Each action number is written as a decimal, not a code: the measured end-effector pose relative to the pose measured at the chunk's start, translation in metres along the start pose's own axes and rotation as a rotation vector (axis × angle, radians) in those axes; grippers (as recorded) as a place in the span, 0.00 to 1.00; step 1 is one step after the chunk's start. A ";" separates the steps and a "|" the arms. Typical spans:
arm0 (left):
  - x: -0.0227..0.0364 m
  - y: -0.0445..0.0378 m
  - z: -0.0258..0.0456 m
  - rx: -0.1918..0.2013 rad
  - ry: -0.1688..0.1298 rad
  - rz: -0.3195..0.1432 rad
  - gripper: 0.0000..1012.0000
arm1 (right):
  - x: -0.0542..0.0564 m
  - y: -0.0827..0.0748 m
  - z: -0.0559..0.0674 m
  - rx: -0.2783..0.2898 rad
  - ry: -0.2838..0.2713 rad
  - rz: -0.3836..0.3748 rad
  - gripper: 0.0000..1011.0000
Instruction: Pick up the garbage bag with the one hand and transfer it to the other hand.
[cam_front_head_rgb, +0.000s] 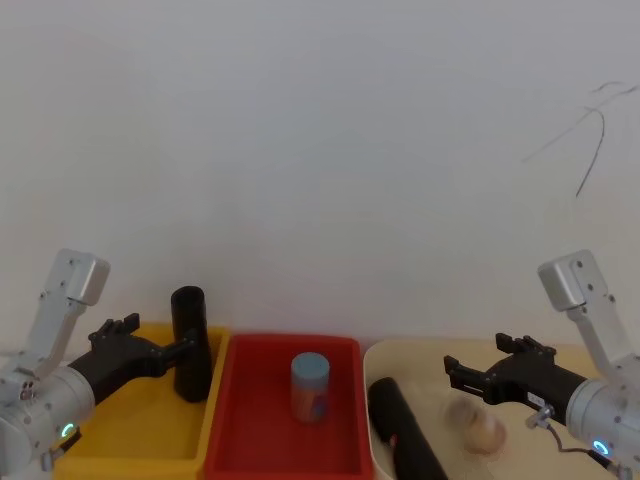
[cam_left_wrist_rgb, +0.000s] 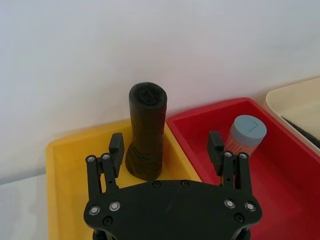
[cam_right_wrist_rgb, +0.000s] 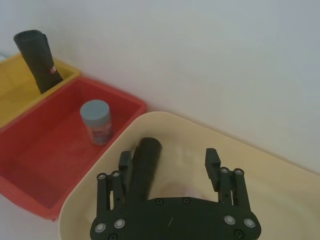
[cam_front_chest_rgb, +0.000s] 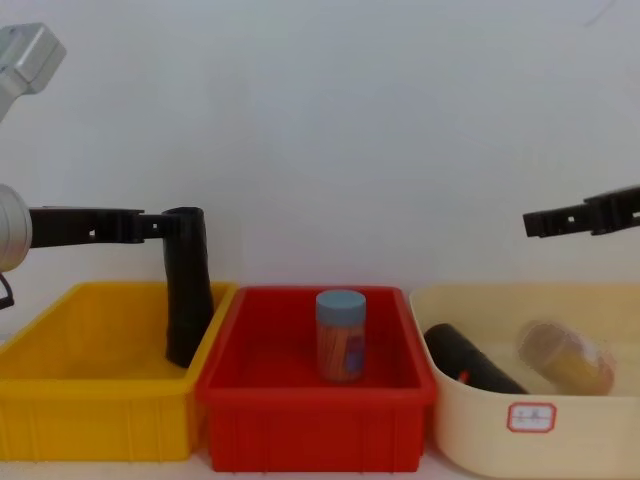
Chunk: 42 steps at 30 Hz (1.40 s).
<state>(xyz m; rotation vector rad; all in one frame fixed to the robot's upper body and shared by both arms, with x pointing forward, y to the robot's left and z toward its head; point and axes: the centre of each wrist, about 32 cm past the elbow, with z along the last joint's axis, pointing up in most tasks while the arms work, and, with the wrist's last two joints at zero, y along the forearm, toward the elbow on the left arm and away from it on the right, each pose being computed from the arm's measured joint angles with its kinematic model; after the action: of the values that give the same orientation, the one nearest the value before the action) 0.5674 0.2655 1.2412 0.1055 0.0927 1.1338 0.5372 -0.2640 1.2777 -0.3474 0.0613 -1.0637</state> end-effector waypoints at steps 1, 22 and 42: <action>0.0000 0.0000 0.0000 0.000 0.000 0.000 0.99 | 0.000 0.000 -0.001 -0.001 0.001 -0.002 0.89; -0.0012 -0.0025 0.0023 -0.024 -0.005 -0.071 0.99 | -0.002 -0.004 -0.007 0.041 0.001 -0.039 0.99; -0.0177 -0.0155 0.0091 -0.061 0.020 -0.326 0.99 | -0.050 -0.002 -0.016 0.301 -0.037 -0.082 0.99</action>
<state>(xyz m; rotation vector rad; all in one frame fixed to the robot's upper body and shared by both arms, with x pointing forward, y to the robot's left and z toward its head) 0.5750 0.2427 1.2486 0.0230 0.0898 0.8113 0.5079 -0.2253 1.2571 -0.0980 -0.1462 -1.1284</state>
